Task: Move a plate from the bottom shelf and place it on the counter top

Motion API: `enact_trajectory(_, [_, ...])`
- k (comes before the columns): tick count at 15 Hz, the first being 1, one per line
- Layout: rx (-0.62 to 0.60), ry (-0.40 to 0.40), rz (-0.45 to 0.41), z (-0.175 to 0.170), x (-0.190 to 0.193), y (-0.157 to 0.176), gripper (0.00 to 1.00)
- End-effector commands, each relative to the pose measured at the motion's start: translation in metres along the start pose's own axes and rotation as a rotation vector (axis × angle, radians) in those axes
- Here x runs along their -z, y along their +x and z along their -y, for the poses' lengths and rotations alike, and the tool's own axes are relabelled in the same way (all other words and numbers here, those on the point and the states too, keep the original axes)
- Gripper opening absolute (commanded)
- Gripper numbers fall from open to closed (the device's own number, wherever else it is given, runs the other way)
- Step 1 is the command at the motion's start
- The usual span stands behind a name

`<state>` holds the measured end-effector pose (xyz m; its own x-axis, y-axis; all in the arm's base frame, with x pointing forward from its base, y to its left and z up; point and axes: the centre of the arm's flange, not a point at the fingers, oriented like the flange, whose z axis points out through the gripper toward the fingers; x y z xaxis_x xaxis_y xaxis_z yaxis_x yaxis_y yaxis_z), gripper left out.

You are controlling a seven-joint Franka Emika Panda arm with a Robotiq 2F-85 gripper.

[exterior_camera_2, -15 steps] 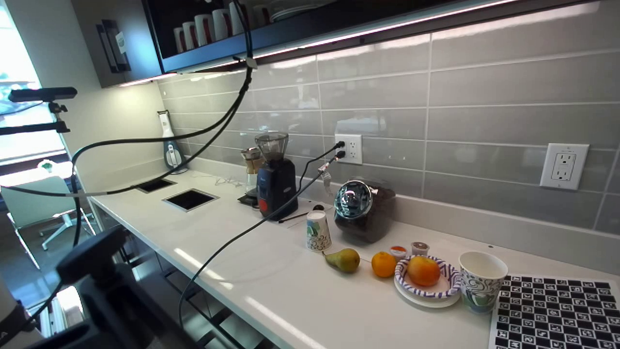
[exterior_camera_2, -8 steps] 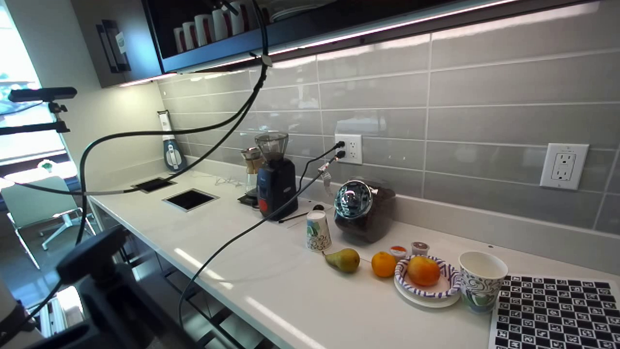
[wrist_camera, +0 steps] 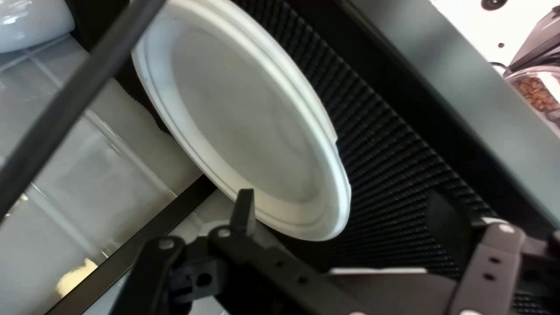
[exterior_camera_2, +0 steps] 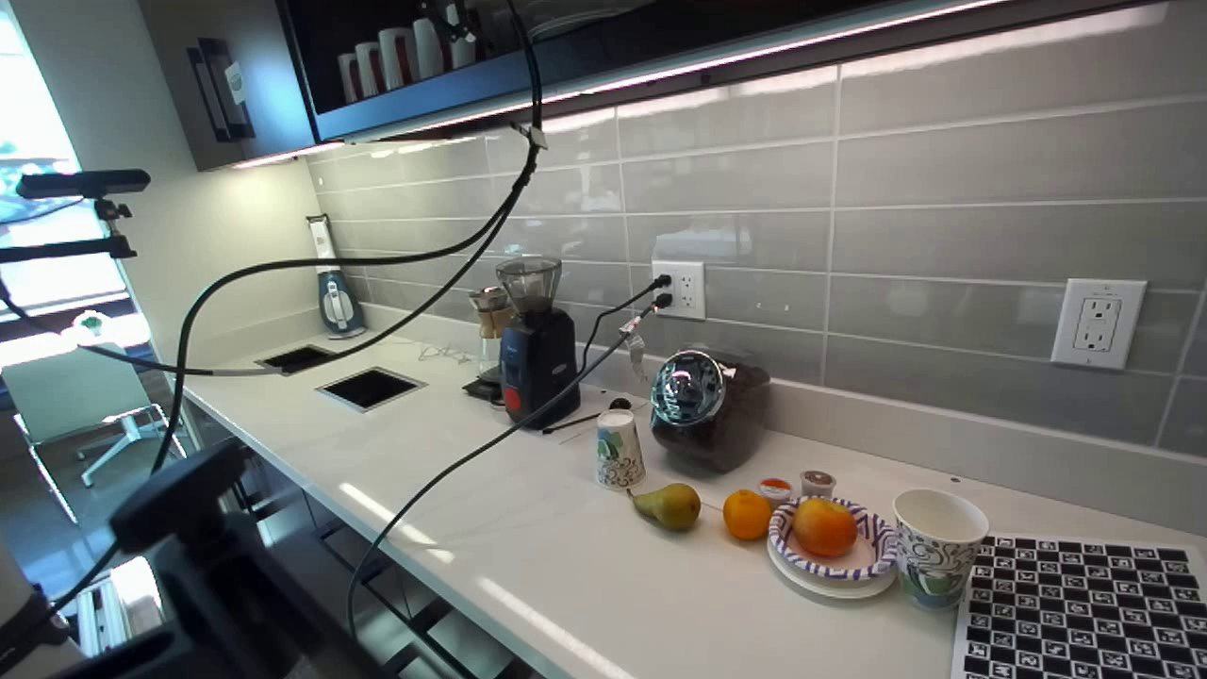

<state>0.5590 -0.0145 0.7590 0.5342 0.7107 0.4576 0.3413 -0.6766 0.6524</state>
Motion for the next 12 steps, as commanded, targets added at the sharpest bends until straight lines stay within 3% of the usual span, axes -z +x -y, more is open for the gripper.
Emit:
enact_trajectory(1, [0.015, -0.04, -0.035, -0.0149, -0.0081, 0.0184, 1.0])
enact_trajectory(12, [0.024, -0.06, -0.025, -0.0189, -0.0163, 0.0231, 1.0])
